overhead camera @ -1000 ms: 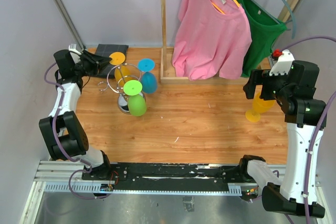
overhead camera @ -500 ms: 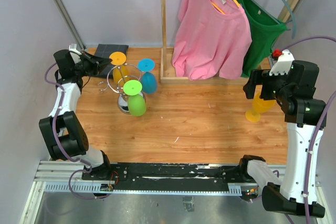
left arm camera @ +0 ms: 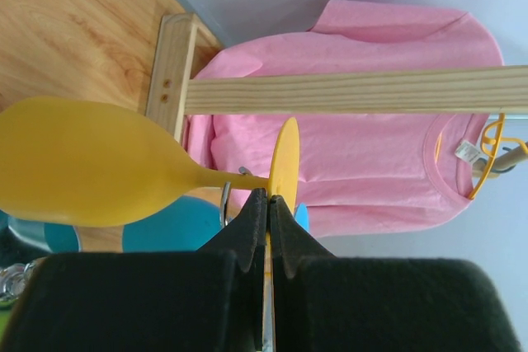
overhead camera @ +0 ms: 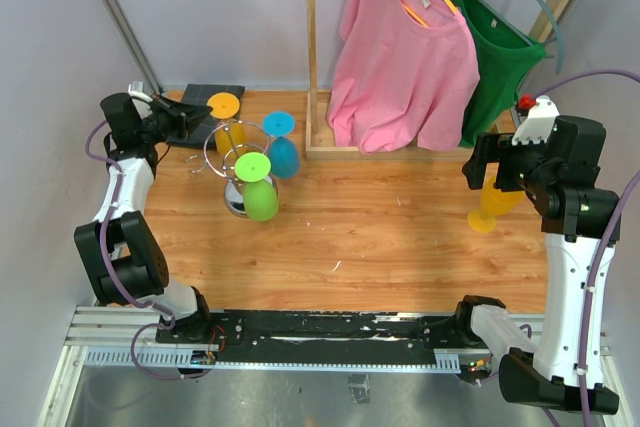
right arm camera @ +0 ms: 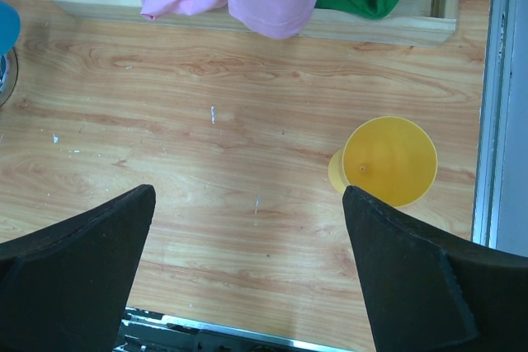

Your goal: Take the wine glass off the wine glass rack

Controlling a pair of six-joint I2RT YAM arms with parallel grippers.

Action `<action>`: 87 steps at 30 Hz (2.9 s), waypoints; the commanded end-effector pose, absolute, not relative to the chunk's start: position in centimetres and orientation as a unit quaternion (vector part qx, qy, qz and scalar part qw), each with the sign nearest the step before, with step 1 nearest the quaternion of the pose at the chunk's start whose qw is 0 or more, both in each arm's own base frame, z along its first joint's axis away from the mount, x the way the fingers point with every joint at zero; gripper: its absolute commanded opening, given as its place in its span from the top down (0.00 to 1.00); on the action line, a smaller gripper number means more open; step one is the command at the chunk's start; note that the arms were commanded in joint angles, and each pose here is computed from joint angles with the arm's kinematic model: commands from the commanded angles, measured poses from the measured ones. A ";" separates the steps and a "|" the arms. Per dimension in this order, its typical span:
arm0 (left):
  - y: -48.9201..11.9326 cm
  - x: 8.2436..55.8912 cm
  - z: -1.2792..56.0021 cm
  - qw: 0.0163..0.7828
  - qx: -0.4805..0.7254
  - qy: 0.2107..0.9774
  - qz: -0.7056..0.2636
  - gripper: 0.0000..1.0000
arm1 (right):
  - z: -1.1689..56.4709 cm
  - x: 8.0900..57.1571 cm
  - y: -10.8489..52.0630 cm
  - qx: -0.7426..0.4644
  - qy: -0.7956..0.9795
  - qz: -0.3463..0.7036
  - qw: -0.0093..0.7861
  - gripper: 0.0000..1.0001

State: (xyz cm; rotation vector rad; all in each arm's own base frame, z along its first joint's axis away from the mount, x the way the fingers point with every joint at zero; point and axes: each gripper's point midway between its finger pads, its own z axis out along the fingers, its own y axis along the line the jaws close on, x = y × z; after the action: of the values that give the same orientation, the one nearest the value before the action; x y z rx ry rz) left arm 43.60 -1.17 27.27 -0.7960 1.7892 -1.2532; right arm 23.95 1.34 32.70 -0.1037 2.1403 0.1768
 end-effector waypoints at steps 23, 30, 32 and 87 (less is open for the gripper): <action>2.2 44.0 27.7 0.423 -0.328 0.686 -0.493 1.00 | 32.9 24.3 1.7 -0.047 0.871 0.078 0.482 0.02; 2.4 44.4 28.3 0.430 -0.321 0.681 -0.498 1.00 | 33.2 24.3 1.8 -0.048 0.870 0.079 0.485 0.02; 2.3 44.2 28.8 0.434 -0.314 0.682 -0.498 1.00 | 33.2 24.2 1.8 -0.048 0.870 0.079 0.485 0.01; -27.4 24.4 39.4 0.635 0.716 0.288 0.021 1.00 | 47.2 25.0 9.8 -0.129 0.790 0.262 0.539 0.01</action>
State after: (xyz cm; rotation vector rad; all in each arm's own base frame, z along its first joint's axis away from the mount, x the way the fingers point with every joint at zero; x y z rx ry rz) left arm 25.99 -26.55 38.67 1.5303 0.9076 -0.1129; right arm 26.41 8.32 46.51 -0.2799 1.8796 0.5277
